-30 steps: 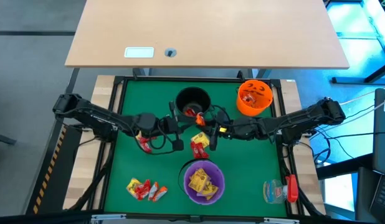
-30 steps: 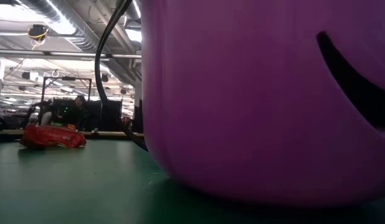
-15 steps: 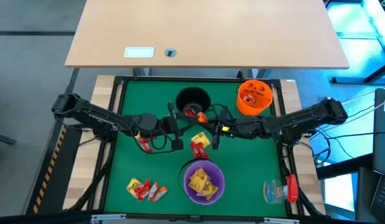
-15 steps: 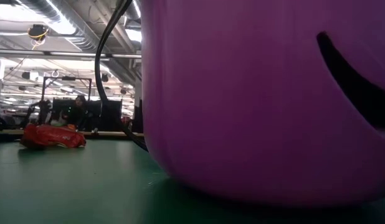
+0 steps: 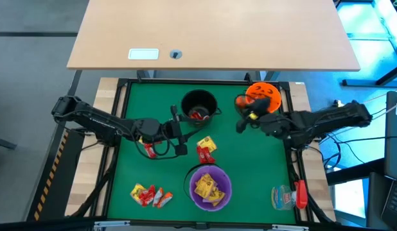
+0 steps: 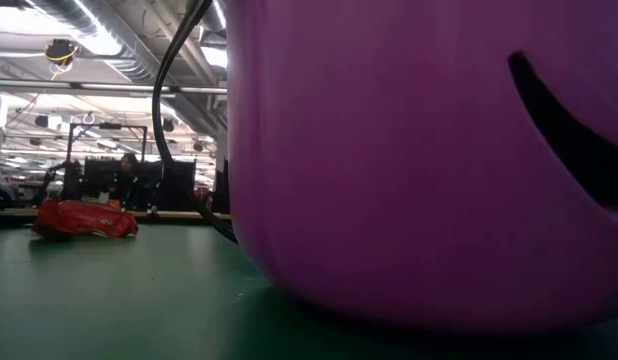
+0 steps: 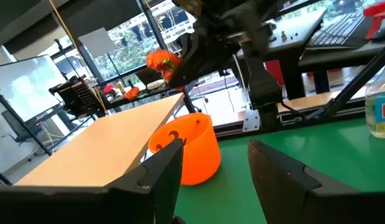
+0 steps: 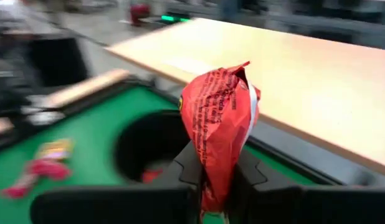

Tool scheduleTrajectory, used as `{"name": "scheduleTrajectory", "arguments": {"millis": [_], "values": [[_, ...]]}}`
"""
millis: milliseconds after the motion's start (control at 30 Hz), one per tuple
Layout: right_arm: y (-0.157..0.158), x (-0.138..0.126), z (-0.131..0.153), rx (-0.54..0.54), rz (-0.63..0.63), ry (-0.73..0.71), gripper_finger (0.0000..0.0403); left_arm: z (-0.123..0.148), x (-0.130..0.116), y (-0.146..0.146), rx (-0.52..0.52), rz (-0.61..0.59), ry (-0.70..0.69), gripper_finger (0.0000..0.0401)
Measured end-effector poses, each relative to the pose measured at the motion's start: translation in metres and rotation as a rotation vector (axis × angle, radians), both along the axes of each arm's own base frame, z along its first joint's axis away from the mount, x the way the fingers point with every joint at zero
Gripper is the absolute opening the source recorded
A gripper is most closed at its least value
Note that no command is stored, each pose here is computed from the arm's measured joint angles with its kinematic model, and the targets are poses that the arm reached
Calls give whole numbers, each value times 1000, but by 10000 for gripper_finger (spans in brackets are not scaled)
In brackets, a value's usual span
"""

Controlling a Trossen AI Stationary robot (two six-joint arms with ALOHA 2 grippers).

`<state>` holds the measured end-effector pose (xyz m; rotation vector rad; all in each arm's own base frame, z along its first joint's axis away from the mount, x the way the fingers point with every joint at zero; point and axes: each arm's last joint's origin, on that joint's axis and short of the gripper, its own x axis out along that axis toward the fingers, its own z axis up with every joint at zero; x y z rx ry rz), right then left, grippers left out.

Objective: Sort candy
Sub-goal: Put the orange candy into the orange bucket

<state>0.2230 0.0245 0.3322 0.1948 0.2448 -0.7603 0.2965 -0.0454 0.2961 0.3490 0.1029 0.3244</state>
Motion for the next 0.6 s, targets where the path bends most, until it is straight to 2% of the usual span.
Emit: {"name": "scheduleTrajectory", "arguments": {"millis": [167, 367, 467, 600], "values": [[-24, -32, -11, 97, -183, 112, 41, 0, 0, 0, -10, -4, -1, 175], [-55, -56, -28, 248, -380, 293, 41, -1, 0, 0, -17, -4, -1, 175], [-68, -60, -32, 321, -431, 330, 41, -1, 0, 0, -17, -4, -1, 175], [-81, -63, -33, 395, -423, 366, 47, -1, 0, 0, -38, -5, -8, 175]]}}
